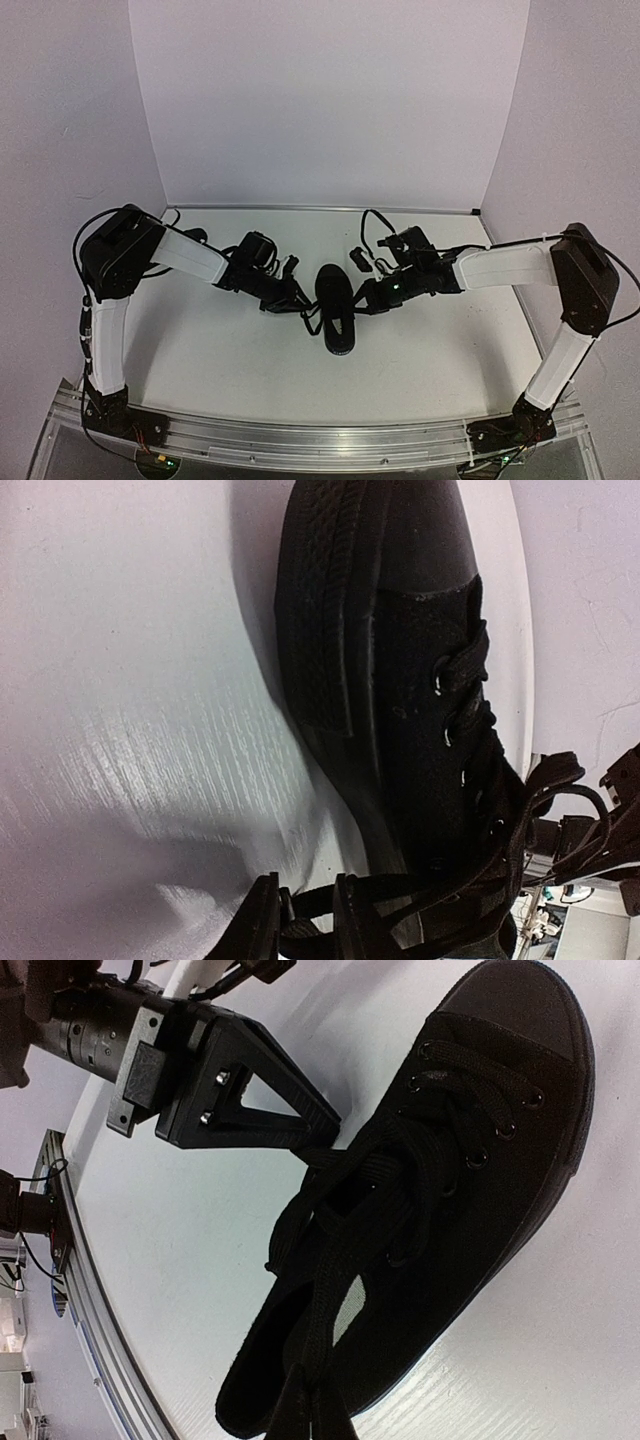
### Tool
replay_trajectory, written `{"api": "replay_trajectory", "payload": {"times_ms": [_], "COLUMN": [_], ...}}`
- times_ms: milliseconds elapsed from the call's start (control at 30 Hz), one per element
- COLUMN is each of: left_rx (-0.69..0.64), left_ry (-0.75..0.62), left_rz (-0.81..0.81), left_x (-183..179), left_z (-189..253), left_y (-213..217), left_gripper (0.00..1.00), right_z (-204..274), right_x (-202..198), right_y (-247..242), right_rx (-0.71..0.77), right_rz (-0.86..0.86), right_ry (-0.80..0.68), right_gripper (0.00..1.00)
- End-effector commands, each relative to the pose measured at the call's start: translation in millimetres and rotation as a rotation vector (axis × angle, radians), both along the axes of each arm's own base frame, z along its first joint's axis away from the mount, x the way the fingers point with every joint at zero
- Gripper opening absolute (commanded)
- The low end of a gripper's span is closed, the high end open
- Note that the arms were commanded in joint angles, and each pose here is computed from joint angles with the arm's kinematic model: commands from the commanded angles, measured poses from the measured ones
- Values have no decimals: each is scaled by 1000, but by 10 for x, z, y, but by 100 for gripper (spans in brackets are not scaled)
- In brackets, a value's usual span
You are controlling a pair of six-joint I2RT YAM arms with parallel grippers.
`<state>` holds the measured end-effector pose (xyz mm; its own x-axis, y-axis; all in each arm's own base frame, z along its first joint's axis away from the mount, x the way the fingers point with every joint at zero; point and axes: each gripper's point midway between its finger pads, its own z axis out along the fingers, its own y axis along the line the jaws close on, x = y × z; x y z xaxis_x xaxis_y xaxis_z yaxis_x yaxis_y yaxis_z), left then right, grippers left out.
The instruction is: Tie the shoes
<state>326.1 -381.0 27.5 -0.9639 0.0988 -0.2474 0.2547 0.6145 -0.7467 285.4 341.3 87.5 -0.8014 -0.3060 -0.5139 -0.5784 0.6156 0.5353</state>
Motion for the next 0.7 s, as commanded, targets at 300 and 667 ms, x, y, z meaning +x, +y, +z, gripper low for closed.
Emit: {"api": "replay_trajectory", "payload": {"times_ms": [300,667], "left_rx": [-9,0], "left_ry": [-19,-165], "left_rz": [10,106], "left_x": [89,403], "left_z": [11,628], "left_y": [-75,145], "left_gripper": [3,0], "right_z": [6,248], "right_x": [12,21], "right_y": [-30,-137], "right_rx": [-5,-7], "right_rz": [-4,-44], "right_ry": [-11,-52], "right_gripper": [0,0]}}
